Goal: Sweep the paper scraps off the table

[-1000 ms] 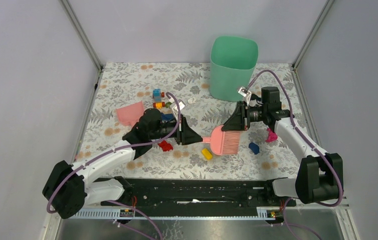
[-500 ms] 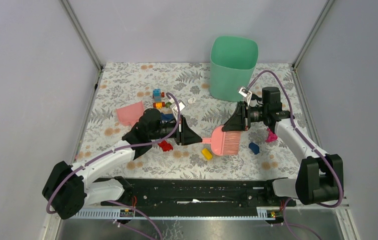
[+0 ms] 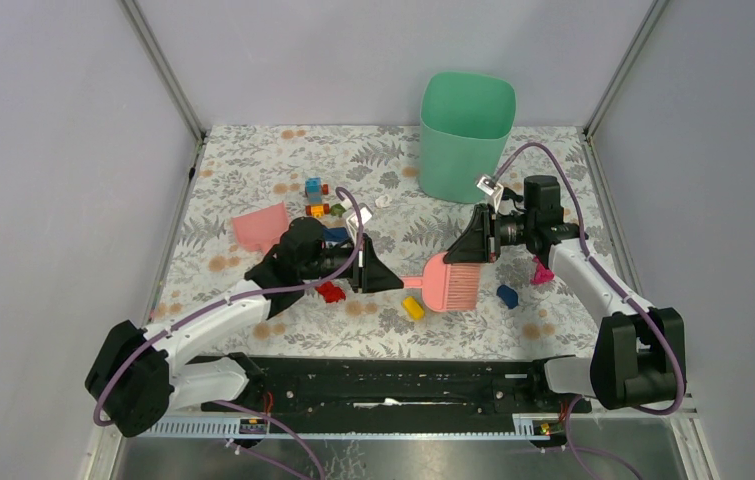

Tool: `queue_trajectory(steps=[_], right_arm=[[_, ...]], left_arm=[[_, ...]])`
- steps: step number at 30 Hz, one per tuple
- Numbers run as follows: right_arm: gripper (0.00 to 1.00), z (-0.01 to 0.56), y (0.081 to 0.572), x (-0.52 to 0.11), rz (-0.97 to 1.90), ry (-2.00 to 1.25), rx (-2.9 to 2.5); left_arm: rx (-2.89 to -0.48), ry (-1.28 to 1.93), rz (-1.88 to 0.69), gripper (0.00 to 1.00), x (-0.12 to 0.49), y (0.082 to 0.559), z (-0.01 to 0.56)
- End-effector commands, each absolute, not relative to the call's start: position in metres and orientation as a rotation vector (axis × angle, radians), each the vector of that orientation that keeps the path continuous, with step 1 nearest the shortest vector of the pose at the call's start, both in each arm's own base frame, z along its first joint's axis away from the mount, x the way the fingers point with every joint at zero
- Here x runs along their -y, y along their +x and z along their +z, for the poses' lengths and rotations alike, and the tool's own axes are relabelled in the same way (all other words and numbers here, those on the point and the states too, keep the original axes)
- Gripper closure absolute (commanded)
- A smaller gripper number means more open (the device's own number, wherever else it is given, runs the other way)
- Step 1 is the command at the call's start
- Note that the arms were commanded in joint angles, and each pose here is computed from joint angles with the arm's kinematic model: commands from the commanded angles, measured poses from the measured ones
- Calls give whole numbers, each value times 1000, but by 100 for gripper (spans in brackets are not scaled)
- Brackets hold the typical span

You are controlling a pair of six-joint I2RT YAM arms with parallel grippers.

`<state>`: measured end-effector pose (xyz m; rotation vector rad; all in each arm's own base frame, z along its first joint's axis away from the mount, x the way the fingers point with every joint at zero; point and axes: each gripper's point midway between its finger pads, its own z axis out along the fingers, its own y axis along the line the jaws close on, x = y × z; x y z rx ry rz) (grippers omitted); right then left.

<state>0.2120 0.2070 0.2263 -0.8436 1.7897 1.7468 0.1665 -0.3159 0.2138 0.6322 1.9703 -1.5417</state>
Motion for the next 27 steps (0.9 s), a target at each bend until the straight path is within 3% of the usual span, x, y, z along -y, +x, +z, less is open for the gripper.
queue_trajectory(steps=[1,4,9,13,18,27], right_arm=[[100,233,216,-205,1685,-863,-1752],[97,231,218,-205,1672,-857,-1759],[49,226,221,-205,1634,-858,-1761],[28,208,241,-200,1409,-817,-1831],[24,182,285,-182,989,-753,-1977],[27,165,278,-241,834,-1045,-2032]], left_arm=[[-1890,669,-1560,91,319,167,231],[-1874,659,-1541,100,317,169,235],[-1911,672,-1468,100,313,172,235],[-2031,643,-1237,100,292,184,228],[-2087,519,-860,100,245,209,229],[-2008,105,-481,100,157,228,254]])
